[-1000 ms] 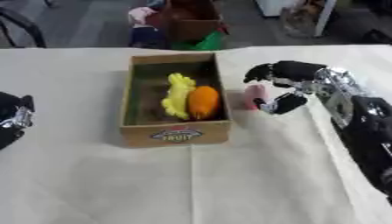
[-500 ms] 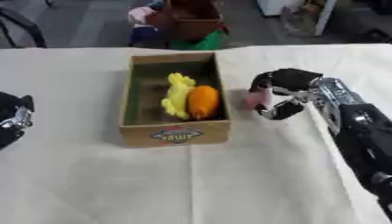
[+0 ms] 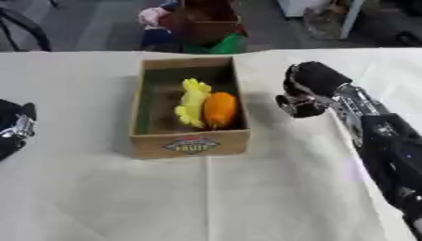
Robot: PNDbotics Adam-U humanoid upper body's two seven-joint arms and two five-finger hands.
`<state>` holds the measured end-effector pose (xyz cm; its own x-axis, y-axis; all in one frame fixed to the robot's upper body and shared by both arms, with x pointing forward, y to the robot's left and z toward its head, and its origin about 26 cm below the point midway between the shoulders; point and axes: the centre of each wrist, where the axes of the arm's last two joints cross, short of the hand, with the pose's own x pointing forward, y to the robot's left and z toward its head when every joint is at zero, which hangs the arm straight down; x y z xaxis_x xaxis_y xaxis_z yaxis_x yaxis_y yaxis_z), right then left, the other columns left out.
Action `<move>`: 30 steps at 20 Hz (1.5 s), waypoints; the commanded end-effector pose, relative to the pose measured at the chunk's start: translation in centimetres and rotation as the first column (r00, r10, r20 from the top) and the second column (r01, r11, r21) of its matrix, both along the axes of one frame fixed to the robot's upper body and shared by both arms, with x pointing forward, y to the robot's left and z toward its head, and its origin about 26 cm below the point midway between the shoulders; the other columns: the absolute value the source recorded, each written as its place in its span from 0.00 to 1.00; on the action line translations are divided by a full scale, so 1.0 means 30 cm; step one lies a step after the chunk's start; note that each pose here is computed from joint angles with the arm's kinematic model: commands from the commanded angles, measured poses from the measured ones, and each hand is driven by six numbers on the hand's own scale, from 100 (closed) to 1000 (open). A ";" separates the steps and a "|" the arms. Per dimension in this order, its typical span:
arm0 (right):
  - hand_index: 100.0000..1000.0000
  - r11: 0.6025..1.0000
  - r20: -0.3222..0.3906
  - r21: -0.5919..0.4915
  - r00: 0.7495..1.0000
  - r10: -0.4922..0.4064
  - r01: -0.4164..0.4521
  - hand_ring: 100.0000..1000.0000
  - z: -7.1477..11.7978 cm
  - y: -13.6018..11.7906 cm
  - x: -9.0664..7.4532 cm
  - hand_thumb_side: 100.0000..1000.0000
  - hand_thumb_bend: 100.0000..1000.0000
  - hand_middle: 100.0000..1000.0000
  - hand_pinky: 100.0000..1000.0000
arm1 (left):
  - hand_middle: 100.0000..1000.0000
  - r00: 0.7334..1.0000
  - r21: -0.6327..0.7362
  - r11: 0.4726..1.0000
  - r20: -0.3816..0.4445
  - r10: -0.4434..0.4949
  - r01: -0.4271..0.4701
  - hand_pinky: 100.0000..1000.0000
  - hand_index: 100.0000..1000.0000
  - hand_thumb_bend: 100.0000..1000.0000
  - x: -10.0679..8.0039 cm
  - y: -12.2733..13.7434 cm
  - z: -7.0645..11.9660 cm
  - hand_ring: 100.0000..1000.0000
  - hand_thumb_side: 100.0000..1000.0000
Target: Pick up objects on the table and place them in the box.
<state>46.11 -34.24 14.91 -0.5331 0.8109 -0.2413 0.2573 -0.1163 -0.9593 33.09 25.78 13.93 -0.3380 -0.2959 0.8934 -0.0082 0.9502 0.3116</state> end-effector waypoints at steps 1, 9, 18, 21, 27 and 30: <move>0.16 0.999 0.086 0.043 0.996 0.012 -0.016 0.40 0.092 -0.018 0.004 0.17 0.00 0.15 0.41 | 0.20 1.000 0.009 1.000 0.030 0.003 -0.003 0.41 0.44 0.10 0.001 0.010 0.031 0.30 0.13; 0.16 0.973 0.149 0.185 0.983 0.108 -0.135 0.38 0.271 0.052 0.005 0.15 0.00 0.15 0.41 | 0.20 1.000 0.011 1.000 0.029 0.003 -0.004 0.41 0.44 0.10 0.000 0.013 0.031 0.30 0.13; 0.18 0.907 0.063 0.192 0.927 0.370 -0.375 0.38 0.351 0.312 0.037 0.16 0.00 0.16 0.41 | 0.20 1.000 0.007 1.000 0.026 -0.011 0.010 0.41 0.44 0.10 0.000 0.003 0.030 0.30 0.12; 0.20 0.896 0.021 0.195 0.915 0.402 -0.398 0.38 0.328 0.372 0.052 0.17 0.00 0.17 0.42 | 0.20 0.999 0.005 1.000 0.026 -0.019 0.019 0.41 0.44 0.10 0.002 -0.004 0.032 0.30 0.12; 0.42 0.898 -0.033 0.190 0.911 0.411 -0.398 0.41 0.272 0.448 0.079 0.26 0.00 0.33 0.46 | 0.20 0.999 0.001 1.000 0.027 -0.031 0.031 0.41 0.44 0.10 0.004 -0.014 0.034 0.30 0.13; 0.64 0.900 -0.051 0.170 0.909 0.414 -0.401 0.46 0.251 0.458 0.081 0.37 0.00 0.50 0.49 | 0.20 0.999 -0.001 1.000 0.028 -0.031 0.031 0.41 0.44 0.10 0.005 -0.015 0.034 0.30 0.13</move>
<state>48.43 -20.54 21.08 -0.8373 0.5455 -0.0356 0.1350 0.1432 -0.9804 33.21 25.30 14.07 -0.3455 -0.2849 0.8941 0.0106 0.9515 0.3073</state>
